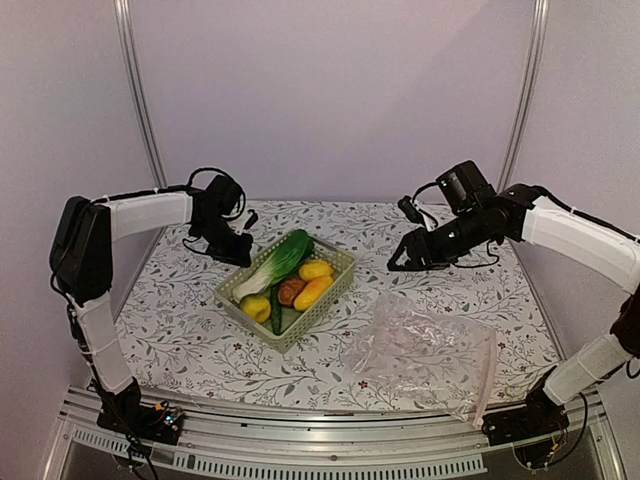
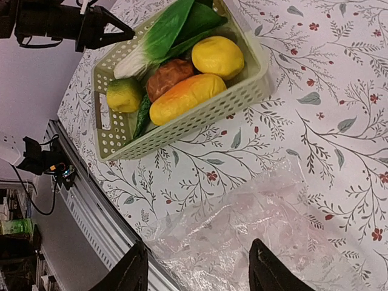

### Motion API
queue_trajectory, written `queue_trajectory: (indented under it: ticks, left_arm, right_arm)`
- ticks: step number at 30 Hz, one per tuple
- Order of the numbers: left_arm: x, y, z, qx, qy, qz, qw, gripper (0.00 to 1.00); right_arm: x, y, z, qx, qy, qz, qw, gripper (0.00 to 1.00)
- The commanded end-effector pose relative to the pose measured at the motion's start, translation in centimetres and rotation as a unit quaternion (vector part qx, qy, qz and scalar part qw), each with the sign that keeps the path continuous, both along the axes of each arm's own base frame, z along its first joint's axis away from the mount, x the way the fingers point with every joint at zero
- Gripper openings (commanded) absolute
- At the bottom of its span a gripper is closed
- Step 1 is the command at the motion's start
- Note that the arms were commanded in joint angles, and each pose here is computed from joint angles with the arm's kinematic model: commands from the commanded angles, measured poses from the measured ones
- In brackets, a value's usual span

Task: Place the food in the zip-top bag and seal the zipper
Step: Move the bin to the center of the board.

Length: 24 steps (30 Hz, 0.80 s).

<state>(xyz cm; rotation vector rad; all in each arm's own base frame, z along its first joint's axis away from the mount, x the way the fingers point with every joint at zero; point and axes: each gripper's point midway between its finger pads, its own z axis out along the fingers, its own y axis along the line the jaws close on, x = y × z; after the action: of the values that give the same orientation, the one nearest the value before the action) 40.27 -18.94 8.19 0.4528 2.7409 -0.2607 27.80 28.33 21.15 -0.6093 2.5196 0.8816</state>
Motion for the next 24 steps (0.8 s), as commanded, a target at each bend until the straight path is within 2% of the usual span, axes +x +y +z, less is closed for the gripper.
queue_trajectory:
  ticks: [1,4,9,12,19,21,24]
  left_arm:
    - [-0.4,1.2,-0.1,0.002,0.005,0.051,0.999,0.06]
    - [-1.8,2.3,-0.1,0.008,0.010,0.082,0.997,0.00]
    - [-4.7,2.6,-0.2,-0.027,0.017,0.100,0.995,0.00]
    - [-5.4,2.7,0.2,-0.034,0.011,0.094,0.995,0.00]
    - [-6.4,1.5,0.8,-0.067,0.017,0.088,0.994,0.00]
    - [-6.6,1.2,0.7,-0.068,0.019,0.088,0.994,0.07]
    - [-6.7,1.3,0.6,-0.064,0.023,0.098,0.993,0.31]
  right_arm:
    - [-1.6,-4.8,-1.5,-0.046,0.028,-0.091,0.994,0.55]
    - [-2.8,-9.0,-3.5,-0.064,0.070,-0.182,0.979,0.53]
    - [-6.1,-13.6,-5.6,-0.051,0.125,-0.295,0.946,0.52]
    - [-8.2,-14.5,-7.1,-0.050,0.168,-0.330,0.927,0.52]
    - [-11.7,-17.2,-9.8,-0.078,0.216,-0.390,0.892,0.58]
    - [-12.4,-17.0,-10.3,-0.062,0.229,-0.392,0.889,0.60]
    - [-12.5,-17.2,-9.8,-0.052,0.228,-0.409,0.882,0.62]
